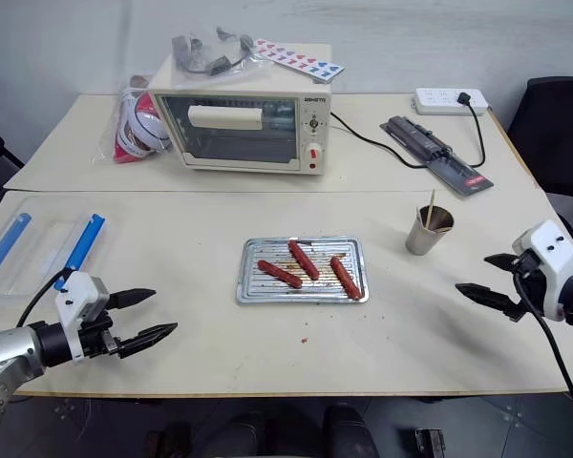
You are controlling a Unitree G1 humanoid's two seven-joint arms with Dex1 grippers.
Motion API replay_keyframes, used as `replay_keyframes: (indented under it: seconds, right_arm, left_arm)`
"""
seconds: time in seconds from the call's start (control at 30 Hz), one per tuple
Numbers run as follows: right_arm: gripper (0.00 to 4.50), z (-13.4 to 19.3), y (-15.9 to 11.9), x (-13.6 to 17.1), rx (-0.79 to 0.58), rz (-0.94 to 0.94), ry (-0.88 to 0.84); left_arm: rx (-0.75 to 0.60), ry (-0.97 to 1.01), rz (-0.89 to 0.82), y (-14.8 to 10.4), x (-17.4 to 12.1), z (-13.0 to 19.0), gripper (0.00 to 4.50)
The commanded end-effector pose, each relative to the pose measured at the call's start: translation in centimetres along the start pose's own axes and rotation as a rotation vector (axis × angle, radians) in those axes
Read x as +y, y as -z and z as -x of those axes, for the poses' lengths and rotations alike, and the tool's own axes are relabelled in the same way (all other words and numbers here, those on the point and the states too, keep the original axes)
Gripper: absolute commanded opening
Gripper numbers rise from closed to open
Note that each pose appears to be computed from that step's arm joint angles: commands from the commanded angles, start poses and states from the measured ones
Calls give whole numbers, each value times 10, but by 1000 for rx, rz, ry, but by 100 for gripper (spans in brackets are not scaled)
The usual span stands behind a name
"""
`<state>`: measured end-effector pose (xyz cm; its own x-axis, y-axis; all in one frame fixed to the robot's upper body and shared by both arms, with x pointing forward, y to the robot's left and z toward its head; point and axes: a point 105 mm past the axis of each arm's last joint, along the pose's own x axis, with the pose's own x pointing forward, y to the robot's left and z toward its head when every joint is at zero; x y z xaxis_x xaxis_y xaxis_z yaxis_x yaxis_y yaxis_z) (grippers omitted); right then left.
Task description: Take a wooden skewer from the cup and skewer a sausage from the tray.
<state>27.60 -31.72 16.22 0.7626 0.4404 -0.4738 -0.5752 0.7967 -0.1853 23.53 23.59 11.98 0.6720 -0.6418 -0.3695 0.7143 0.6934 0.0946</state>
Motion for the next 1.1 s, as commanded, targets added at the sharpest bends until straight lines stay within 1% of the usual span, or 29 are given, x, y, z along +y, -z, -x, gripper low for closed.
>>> replay_keyframes:
  seconds: [0.03,0.43,0.7,0.83,0.97,1.0,1.07,1.1]
  right_arm:
    - [436,7,-14,-4,-37,45,36]
    - [436,3,-10,1,-56,3,69]
    - [436,-2,-6,10,-84,-31,112]
    - [436,-9,-15,10,-173,-77,228]
    - [436,-15,-27,22,-275,-126,309]
    - [436,-15,-33,27,-319,-147,324]
    - [436,-14,-44,33,-398,-192,341]
    - [436,-15,-51,38,-432,-203,338]
  left_arm:
    - [-1,-6,-47,-5,0,3,448]
    - [-34,-57,1,-6,5,-3,448]
    - [-76,-50,25,-12,1,-15,448]
    - [-183,9,83,-38,-3,-30,448]
    - [-311,70,123,-73,-5,-49,448]
    - [-347,110,125,-85,-10,-55,448]
    - [-386,172,121,-102,-17,-62,448]
    - [-405,237,117,-112,-24,-66,448]
